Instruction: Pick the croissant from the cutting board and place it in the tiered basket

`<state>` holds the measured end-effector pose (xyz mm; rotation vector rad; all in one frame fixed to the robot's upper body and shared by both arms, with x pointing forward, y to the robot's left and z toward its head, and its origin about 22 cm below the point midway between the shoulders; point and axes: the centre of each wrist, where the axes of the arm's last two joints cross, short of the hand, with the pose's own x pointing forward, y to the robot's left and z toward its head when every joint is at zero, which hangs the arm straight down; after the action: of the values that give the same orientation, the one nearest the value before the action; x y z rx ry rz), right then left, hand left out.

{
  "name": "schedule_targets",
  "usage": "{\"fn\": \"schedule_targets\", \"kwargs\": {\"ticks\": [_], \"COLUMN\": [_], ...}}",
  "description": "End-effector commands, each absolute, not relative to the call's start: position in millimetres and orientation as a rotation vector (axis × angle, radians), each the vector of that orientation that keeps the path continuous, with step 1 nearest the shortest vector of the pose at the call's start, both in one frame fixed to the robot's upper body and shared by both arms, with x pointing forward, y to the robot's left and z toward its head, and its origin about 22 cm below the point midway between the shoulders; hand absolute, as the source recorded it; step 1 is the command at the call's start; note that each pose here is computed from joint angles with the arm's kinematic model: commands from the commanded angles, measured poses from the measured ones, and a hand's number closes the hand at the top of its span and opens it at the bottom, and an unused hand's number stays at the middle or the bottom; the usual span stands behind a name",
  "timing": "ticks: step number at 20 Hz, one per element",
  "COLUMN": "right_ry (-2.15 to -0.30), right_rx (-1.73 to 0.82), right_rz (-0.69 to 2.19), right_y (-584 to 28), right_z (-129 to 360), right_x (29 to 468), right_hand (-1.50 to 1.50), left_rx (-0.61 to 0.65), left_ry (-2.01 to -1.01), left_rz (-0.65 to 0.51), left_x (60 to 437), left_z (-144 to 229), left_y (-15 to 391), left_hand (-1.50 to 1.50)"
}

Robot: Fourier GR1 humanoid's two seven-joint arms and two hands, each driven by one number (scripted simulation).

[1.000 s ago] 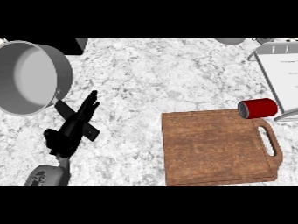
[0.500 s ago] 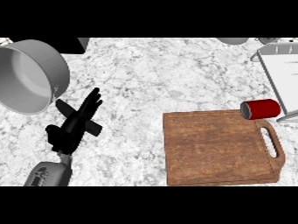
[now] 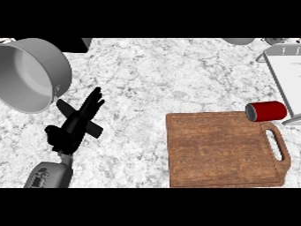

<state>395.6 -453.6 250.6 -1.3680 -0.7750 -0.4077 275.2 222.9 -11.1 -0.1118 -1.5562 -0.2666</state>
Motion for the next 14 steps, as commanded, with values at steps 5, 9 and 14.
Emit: {"fn": "schedule_targets", "kwargs": {"ticks": [5, 9, 14], "right_ry": [-0.879, -0.815, -0.880], "right_rx": [-1.223, -0.994, -0.892], "right_rz": [-0.532, -0.716, -0.828], "right_y": [-443, -443, -435], "right_z": [249, 236, 241], "right_x": [412, 414, 420], "right_hand": [1.50, 1.50, -1.50], "left_rx": [-0.123, -0.125, -0.119], "left_ry": [-1.544, -1.541, -1.557], "left_rz": [-0.259, -0.284, -0.270], "left_x": [281, 269, 276], "left_z": [-13, -13, -10], "left_y": [215, 221, 217], "left_hand": [0.00, 0.00, 0.00]}}
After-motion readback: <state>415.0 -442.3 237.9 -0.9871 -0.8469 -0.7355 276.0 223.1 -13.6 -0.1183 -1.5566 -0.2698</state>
